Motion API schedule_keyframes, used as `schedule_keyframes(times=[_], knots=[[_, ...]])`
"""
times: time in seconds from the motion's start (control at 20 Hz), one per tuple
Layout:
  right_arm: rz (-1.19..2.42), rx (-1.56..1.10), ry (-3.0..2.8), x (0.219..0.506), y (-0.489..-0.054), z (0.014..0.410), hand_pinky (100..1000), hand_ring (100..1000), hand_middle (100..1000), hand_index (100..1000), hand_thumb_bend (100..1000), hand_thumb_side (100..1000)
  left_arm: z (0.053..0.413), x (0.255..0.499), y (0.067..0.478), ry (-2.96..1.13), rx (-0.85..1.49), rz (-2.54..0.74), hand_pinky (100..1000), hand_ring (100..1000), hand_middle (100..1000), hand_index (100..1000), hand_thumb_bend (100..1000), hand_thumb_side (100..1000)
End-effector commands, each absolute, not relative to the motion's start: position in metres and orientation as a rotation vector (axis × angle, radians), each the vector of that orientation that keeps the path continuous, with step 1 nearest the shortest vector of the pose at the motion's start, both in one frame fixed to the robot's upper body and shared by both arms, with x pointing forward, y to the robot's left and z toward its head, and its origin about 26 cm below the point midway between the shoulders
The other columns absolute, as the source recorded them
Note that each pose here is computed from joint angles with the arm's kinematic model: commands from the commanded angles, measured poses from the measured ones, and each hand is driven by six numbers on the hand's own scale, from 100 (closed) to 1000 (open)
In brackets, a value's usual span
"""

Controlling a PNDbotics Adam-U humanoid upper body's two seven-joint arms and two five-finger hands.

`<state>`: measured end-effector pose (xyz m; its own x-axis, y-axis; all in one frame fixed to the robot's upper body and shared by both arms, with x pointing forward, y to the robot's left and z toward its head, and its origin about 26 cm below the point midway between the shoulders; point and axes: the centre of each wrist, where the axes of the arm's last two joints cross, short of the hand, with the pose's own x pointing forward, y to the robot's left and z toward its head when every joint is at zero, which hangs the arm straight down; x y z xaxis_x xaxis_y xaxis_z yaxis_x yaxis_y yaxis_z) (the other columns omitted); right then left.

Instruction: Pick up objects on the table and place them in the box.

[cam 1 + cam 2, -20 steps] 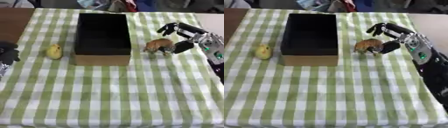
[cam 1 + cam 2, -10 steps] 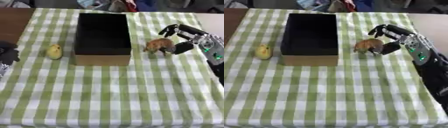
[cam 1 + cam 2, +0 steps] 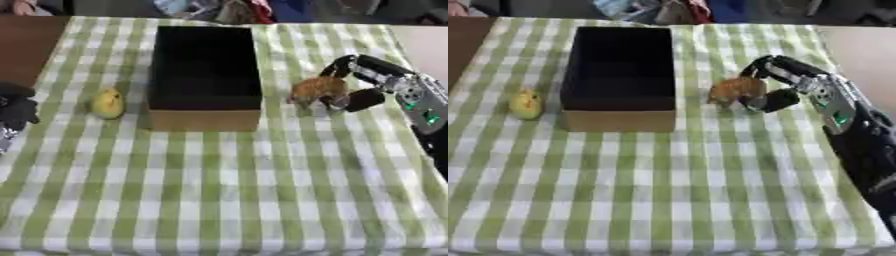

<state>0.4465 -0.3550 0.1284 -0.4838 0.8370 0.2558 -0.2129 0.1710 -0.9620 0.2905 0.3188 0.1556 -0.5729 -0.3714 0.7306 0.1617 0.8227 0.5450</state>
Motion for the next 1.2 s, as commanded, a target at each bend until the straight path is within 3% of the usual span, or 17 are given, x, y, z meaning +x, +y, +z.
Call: schedule_keyframes(times=[0.05, 0.4, 0.65, 0.9, 1.2], knots=[[1.473, -0.667, -1.565, 0.45, -0.358, 0.143, 748, 682, 690, 784, 279, 378, 0.163, 0.291, 0.32, -2.081, 0.164, -0.743, 757, 509, 492, 701, 257, 550], [1.481, -0.669, -1.559, 0.451, -0.356, 0.14, 711, 617, 612, 722, 235, 367, 0.163, 0.291, 0.32, -2.081, 0.163, -0.743, 757, 510, 493, 702, 256, 552], [1.471, -0.666, -1.579, 0.451, -0.356, 0.14, 672, 528, 522, 640, 107, 359, 0.163, 0.291, 0.32, -2.08, 0.164, -0.743, 757, 510, 494, 702, 256, 552], [1.454, -0.656, -1.62, 0.451, -0.355, 0.146, 632, 450, 442, 556, 100, 357, 0.163, 0.291, 0.32, -2.079, 0.163, -0.744, 758, 511, 494, 702, 256, 552], [1.452, -0.637, -1.683, 0.45, -0.352, 0.164, 615, 424, 411, 524, 100, 341, 0.163, 0.29, 0.32, -2.076, 0.165, -0.746, 758, 512, 495, 703, 256, 552]])
